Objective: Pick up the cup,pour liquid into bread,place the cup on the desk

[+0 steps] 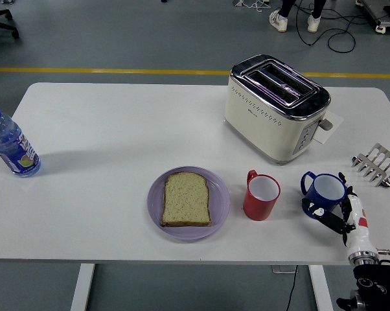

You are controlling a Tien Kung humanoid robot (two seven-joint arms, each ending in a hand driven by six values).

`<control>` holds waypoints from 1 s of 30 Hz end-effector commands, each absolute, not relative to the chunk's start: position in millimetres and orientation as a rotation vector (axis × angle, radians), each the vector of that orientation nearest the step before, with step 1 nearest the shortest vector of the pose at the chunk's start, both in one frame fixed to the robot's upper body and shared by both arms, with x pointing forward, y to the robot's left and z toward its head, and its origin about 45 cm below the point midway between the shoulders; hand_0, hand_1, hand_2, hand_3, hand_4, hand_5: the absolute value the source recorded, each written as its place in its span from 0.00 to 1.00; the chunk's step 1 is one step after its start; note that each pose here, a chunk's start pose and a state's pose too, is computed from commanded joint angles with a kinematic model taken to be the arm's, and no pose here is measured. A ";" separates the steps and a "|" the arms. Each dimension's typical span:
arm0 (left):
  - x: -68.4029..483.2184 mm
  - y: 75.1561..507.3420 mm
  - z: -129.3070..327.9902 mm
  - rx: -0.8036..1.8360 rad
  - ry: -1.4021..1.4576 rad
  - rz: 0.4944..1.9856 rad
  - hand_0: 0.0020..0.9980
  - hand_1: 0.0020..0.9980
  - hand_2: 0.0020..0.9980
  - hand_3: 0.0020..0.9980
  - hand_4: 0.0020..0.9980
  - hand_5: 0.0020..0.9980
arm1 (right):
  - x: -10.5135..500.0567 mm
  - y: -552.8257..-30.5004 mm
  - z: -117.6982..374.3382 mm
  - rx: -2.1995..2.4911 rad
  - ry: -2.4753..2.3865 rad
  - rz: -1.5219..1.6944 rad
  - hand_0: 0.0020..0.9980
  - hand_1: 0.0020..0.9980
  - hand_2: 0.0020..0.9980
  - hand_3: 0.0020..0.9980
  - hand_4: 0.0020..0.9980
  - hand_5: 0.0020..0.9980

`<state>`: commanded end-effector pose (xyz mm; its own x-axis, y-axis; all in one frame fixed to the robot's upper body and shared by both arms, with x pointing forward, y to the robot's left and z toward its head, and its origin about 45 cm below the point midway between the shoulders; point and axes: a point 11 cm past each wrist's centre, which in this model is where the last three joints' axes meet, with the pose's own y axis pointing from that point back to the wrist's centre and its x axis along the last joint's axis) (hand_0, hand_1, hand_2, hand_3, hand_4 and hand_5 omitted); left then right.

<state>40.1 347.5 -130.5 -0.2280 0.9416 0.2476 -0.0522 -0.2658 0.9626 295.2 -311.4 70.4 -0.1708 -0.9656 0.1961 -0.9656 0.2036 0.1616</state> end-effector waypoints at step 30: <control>33.8 345.8 -131.5 1.231 1.181 1.602 0.64 0.65 0.65 0.51 0.24 0.86 | 306.4 -305.9 62.8 1.837 -2.252 -0.009 0.90 0.82 0.92 1.00 1.00 0.06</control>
<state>33.8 345.8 -131.5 -0.2265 0.9419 0.2482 -0.0412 -0.2638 0.9637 306.4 -305.9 62.8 -0.1843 -0.9667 0.1774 -0.9653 0.2120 0.1523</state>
